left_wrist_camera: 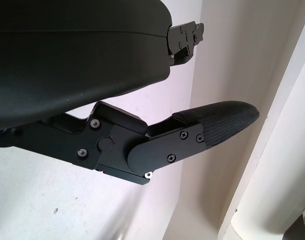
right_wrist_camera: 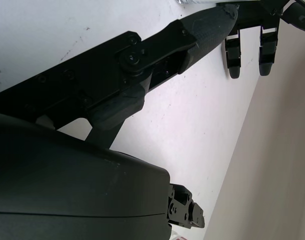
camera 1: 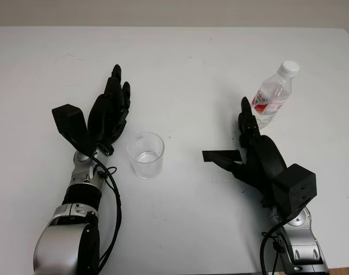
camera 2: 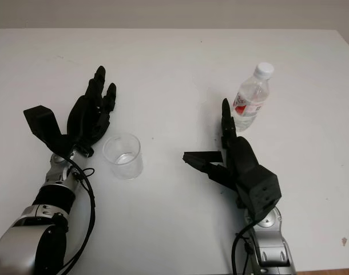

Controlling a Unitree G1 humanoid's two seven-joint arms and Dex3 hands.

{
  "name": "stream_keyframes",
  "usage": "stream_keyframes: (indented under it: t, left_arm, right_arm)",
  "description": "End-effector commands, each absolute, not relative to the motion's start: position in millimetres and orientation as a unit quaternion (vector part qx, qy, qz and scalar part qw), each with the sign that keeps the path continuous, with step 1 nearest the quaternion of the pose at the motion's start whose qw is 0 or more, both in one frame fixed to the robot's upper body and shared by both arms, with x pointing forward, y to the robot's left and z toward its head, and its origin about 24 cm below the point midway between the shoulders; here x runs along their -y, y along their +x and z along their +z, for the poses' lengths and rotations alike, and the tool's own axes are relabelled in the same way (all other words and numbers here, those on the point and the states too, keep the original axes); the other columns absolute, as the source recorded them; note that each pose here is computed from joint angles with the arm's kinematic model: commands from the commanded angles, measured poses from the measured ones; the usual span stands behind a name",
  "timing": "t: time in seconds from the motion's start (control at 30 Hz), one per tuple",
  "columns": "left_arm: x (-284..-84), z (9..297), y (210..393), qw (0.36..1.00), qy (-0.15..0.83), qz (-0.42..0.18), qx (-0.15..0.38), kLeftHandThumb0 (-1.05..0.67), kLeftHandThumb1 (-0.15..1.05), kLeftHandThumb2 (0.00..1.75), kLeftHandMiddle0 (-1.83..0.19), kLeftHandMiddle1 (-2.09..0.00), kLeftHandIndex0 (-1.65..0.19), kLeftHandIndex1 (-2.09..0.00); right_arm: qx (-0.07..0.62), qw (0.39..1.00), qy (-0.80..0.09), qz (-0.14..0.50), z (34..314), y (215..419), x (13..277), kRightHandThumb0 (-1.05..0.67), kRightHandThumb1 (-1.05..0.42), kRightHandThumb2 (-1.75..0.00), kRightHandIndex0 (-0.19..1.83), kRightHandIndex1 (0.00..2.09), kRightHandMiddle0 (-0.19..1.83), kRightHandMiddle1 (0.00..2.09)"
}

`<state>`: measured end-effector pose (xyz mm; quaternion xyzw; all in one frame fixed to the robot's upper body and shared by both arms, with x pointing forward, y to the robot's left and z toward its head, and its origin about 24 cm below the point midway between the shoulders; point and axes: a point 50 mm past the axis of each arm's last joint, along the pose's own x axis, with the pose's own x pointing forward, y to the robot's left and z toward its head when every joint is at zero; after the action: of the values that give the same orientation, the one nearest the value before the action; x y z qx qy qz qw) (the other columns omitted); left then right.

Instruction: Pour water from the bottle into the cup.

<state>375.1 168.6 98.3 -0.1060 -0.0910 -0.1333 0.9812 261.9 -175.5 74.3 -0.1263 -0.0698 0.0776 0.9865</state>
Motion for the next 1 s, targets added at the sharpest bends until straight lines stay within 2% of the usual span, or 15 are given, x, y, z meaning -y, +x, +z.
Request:
stream_keyframes:
  t: [0.0, 0.23, 0.43, 0.73, 0.97]
  left_arm:
    - [-168.6, 96, 373.4, 0.981, -0.106, -0.135, 0.091, -0.83, 1.05, 0.77, 0.19, 0.0, 0.19, 0.0]
    - [-169.8, 93, 371.5, 0.981, -0.106, -0.138, 0.086, -0.84, 1.05, 0.76, 0.19, 0.0, 0.19, 0.0]
    - [-171.9, 93, 372.0, 0.982, -0.113, -0.128, 0.083, -0.85, 1.05, 0.77, 0.19, 0.0, 0.19, 0.0]
    - [-167.4, 94, 373.9, 0.981, -0.107, -0.137, 0.082, -0.84, 1.05, 0.77, 0.19, 0.0, 0.19, 0.0]
    - [-165.3, 93, 373.6, 0.981, -0.113, -0.135, 0.081, -0.85, 1.05, 0.73, 0.19, 0.0, 0.19, 0.0]
  right_arm:
    - [0.074, 0.986, -0.128, 0.078, 76, 260, 176, -1.05, -0.89, -0.05, -0.19, 0.0, -0.19, 0.0]
    - [0.067, 0.985, -0.136, 0.083, 74, 260, 176, -1.05, -0.9, -0.06, -0.19, 0.0, -0.19, 0.0]
    - [0.074, 0.986, -0.102, 0.106, 72, 259, 170, -1.02, -0.88, -0.05, -0.19, 0.0, -0.19, 0.0]
    - [0.08, 0.983, -0.11, 0.12, 74, 244, 162, -1.05, -0.88, -0.05, -0.19, 0.0, -0.19, 0.0]
    - [0.085, 0.983, -0.092, 0.136, 76, 231, 160, -0.98, -0.87, -0.05, -0.19, 0.0, -0.19, 0.0]
